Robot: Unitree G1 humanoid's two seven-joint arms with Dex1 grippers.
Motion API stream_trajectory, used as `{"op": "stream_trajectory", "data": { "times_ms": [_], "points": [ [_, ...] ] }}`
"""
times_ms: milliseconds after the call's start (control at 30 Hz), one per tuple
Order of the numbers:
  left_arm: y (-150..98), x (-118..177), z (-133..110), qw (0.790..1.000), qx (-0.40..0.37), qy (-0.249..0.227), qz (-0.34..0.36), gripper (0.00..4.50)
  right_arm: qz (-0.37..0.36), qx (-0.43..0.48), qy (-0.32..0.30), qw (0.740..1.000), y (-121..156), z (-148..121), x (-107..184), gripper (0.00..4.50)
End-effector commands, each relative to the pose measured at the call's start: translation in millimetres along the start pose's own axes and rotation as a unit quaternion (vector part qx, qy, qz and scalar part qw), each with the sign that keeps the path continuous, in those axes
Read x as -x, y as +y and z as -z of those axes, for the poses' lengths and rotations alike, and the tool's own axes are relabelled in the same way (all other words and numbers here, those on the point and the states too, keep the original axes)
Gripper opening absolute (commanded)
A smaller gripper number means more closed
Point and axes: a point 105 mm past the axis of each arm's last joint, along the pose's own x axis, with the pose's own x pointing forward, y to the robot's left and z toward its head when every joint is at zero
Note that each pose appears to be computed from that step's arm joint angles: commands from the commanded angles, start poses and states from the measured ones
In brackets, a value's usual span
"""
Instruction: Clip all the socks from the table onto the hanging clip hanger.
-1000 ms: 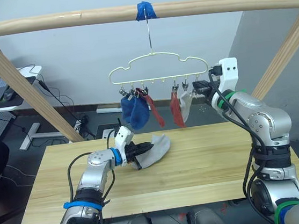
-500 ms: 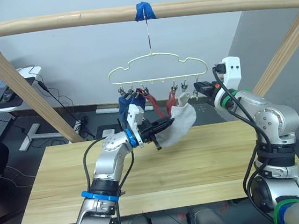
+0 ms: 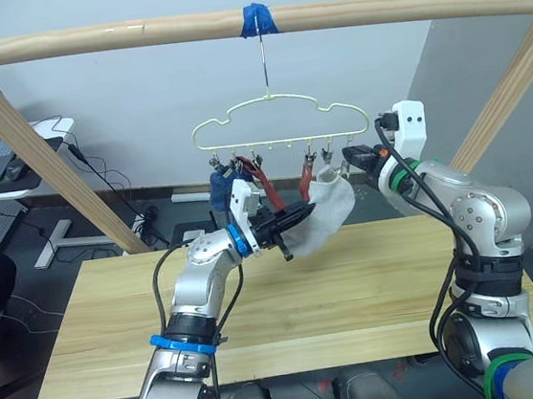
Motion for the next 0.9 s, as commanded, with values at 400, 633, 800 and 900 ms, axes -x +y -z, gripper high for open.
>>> {"op": "stream_trajectory", "data": {
  "times_ms": [400, 633, 800, 900],
  "points": [
    [2, -8, -5, 1.0, -0.021, 0.005, 0.007, 0.02, -0.015, 0.01, -0.031, 0.999, 10, -18, 4, 0.05],
    [0, -1, 5, 0.995, -0.084, 0.051, 0.006, 0.02, -0.011, 0.013, -0.033, 0.999, 9, -20, 4, 0.05],
    [4, 0, -2, 0.99, -0.132, 0.049, -0.026, 0.02, -0.007, 0.014, -0.032, 0.999, 9, -19, 3, 0.05],
    [-1, -3, -7, 0.988, -0.147, 0.041, -0.033, 0.02, -0.006, 0.013, -0.031, 0.999, 9, -18, 3, 0.05]
  ]
}}
